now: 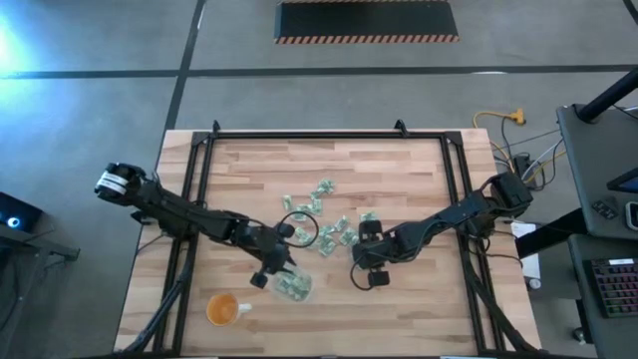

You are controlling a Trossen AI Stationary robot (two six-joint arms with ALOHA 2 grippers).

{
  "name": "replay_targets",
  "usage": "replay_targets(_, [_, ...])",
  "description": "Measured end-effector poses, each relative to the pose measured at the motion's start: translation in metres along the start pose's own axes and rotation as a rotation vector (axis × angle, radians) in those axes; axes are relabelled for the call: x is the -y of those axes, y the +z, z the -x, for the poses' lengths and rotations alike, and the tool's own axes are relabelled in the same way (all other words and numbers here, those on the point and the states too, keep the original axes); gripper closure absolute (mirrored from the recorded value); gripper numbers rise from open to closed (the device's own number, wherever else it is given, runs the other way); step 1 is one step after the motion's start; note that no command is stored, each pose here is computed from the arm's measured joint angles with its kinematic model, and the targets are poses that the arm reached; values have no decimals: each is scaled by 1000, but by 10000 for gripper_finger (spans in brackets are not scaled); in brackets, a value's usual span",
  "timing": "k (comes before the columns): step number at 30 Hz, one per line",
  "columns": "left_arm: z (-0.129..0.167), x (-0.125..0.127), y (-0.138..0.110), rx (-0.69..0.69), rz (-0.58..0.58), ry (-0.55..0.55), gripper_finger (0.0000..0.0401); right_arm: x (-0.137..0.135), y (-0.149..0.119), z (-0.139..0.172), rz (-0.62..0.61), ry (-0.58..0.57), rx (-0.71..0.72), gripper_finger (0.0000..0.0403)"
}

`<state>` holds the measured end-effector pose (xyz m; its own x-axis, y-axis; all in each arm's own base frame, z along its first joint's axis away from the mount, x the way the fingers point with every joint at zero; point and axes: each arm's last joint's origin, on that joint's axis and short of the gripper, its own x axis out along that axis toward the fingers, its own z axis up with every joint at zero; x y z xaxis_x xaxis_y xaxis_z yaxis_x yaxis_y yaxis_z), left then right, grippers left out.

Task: Pick and place Stevia / Truvia into bins
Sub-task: Put the stevia packet into the transparent container

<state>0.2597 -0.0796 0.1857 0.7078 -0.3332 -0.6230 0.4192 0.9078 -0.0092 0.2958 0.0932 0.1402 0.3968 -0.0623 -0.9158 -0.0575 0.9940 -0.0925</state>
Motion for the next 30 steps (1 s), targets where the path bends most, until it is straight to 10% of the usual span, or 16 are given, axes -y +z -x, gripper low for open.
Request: replay_targets(30, [0, 0, 0, -3, 4, 0, 285, 2, -12, -10, -125, -23, 33, 230])
